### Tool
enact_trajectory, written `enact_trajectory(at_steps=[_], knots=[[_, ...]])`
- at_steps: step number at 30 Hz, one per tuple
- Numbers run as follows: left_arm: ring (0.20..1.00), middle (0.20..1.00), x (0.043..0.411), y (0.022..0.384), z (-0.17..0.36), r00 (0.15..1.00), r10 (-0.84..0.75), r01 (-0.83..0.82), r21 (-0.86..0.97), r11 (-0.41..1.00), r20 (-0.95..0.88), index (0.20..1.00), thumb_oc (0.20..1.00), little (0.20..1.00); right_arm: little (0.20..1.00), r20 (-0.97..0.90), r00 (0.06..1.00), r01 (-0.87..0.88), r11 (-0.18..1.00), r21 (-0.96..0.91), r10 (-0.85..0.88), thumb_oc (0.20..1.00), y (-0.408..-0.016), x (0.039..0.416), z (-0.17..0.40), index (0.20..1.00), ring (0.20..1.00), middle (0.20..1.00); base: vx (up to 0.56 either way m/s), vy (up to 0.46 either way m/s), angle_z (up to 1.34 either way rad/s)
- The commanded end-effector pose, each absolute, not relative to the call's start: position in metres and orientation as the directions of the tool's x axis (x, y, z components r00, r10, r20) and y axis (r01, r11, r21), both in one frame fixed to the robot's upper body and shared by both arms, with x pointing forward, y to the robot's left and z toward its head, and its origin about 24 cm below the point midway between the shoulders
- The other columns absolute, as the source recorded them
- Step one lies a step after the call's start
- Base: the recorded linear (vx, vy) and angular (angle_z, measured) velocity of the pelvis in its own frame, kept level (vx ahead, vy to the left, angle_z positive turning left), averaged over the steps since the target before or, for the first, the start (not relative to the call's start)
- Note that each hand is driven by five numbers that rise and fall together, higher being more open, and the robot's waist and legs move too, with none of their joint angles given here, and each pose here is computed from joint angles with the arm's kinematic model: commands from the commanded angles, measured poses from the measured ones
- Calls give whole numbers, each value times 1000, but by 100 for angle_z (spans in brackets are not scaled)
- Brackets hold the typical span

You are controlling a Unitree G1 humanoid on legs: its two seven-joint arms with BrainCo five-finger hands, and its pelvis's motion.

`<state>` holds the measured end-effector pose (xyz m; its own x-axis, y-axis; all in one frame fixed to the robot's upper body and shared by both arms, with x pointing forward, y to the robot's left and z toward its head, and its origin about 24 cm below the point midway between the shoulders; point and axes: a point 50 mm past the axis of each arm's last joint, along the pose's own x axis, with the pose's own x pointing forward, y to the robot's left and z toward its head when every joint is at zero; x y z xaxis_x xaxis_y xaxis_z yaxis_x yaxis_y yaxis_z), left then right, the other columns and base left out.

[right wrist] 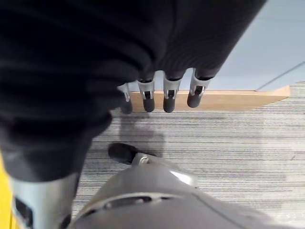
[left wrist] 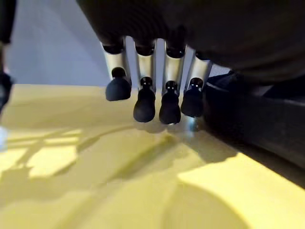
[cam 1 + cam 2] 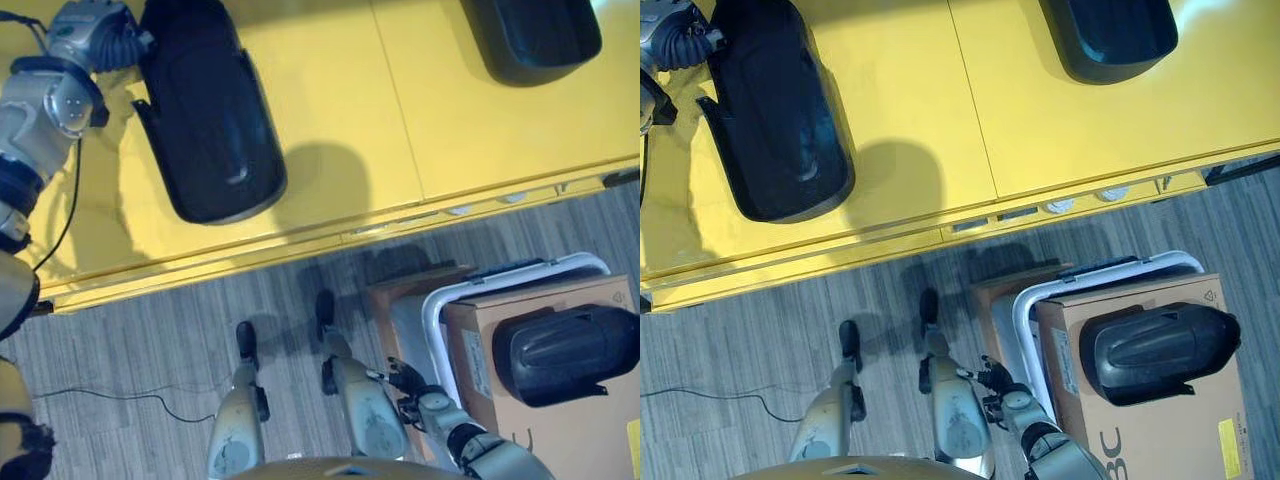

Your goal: Move parts from the plastic box to the shelf.

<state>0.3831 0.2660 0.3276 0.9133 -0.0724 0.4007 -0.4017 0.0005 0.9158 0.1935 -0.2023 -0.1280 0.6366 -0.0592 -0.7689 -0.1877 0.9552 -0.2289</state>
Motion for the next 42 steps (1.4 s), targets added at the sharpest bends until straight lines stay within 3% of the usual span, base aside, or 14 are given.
enact_trajectory(at_steps=[1,4,5,6,20,25,32,33,34,35,39,40,41,42], knots=[[200,200,365,291,372,862,1,-505,858,-98,507,200,200,200,1000,-802,594,-162,966,-199,-66,1000,-205,169,-138,1000,1000,1000,9,10,-4],[235,235,364,293,373,859,3,-509,852,-121,513,235,235,235,1000,-801,595,-165,967,-196,-61,1000,-204,169,-138,1000,1000,1000,7,14,-4],[445,445,363,294,373,856,7,-511,850,-127,516,445,445,445,1000,-803,594,-166,967,-192,-58,1000,-204,168,-139,1000,1000,1000,0,0,0],[1000,1000,363,296,373,852,13,-517,846,-132,523,1000,1000,1000,1000,-803,593,-168,968,-188,-53,1000,-202,167,-139,1000,1000,1000,9,15,-3],[1000,1000,361,290,359,826,-62,-560,804,-199,560,1000,1000,1000,1000,-799,596,-165,960,-225,-85,1000,-209,166,-139,1000,1000,1000,6,9,-3],[1000,1000,366,290,337,860,-65,-508,843,-178,505,1000,1000,1000,1000,-848,527,-263,938,-226,-56,1000,-213,144,-147,1000,1000,1000,67,2,-5],[1000,1000,356,314,303,892,-51,-444,848,-289,450,1000,1000,1000,1000,-772,630,-224,933,-282,-82,1000,-225,147,-135,1000,1000,1000,85,31,-4],[1000,1000,354,311,302,877,-64,-475,843,-253,476,1000,1000,1000,1000,-771,630,-211,934,-287,-95,1000,-225,146,-136,1000,1000,1000,26,-18,-6],[1000,1000,347,303,292,830,-67,-557,828,-66,554,1000,1000,1000,1000,-778,616,-184,937,-296,-125,1000,-226,143,-138,1000,1000,1000,-1,-18,-8],[1000,1000,346,305,290,831,-61,-556,829,-64,553,1000,1000,1000,1000,-778,616,-187,935,-301,-127,1000,-228,143,-138,1000,1000,1000,-15,-29,-12],[1000,1000,324,278,247,761,-26,-576,694,432,648,1000,1000,1000,1000,-819,545,-161,936,-313,-180,1000,-228,129,-147,1000,1000,1000,5,-19,-5],[1000,1000,313,254,216,760,8,-484,558,674,650,1000,1000,1000,1000,-829,517,-135,936,-326,-214,1000,-230,126,-149,1000,1000,1000,48,-9,9],[893,893,311,255,215,762,11,-484,557,675,648,893,893,893,1000,-829,516,-138,934,-329,-216,1000,-231,126,-149,1000,1000,1000,47,-7,35],[840,840,302,242,202,763,15,-425,485,764,646,840,840,840,1000,-835,501,-128,935,-332,-228,1000,-231,122,-150,1000,1000,1000,53,1,48]])
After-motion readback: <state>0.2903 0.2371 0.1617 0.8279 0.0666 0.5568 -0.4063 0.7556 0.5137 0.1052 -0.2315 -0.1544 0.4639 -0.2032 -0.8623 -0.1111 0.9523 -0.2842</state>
